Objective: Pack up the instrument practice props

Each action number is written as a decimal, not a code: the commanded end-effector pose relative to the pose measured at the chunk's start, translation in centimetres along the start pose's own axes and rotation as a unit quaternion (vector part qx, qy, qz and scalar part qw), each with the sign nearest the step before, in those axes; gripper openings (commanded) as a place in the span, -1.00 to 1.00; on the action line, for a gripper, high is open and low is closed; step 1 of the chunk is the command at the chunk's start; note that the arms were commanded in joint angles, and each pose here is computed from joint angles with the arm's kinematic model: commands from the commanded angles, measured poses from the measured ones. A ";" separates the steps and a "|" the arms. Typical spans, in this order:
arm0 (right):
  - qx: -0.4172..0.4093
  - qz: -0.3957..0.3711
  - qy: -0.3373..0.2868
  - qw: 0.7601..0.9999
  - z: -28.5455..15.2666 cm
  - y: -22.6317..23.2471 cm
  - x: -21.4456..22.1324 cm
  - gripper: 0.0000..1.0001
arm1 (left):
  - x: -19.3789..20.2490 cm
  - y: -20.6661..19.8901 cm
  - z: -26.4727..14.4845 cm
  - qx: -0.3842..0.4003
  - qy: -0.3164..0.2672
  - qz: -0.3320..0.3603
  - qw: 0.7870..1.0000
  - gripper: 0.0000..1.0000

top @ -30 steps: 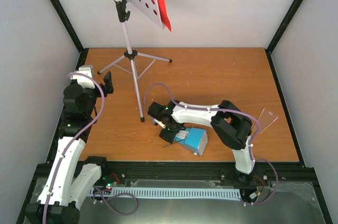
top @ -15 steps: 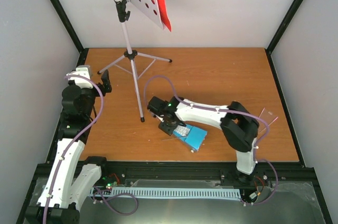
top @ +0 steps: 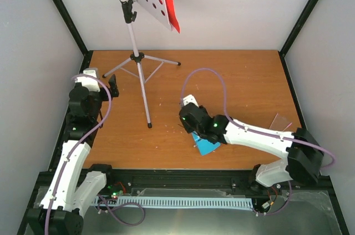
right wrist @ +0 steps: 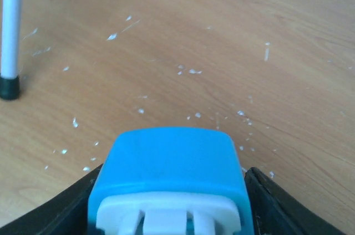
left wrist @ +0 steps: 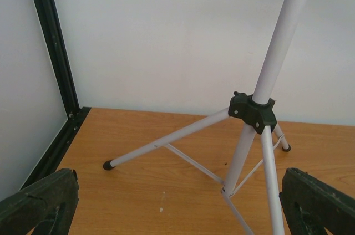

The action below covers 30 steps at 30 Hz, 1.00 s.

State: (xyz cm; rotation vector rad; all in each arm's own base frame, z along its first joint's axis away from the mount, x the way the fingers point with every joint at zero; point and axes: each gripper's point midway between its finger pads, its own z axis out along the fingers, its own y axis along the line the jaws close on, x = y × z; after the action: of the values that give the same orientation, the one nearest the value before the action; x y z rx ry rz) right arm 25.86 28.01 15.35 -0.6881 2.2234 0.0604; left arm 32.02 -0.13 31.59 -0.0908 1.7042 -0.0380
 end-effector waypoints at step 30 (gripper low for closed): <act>0.125 0.207 -0.256 0.936 -1.7 -3.1 -7.0 -0.08 | 0.9 -0.1 1.1 0.005 0.011 0.007 1.000 0.99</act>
State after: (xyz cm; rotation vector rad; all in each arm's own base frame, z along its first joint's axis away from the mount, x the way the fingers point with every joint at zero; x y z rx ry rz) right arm 29.43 27.95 18.83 -0.1967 1.8733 0.0985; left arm 32.87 -0.36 29.91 -0.0823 1.7525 -0.0442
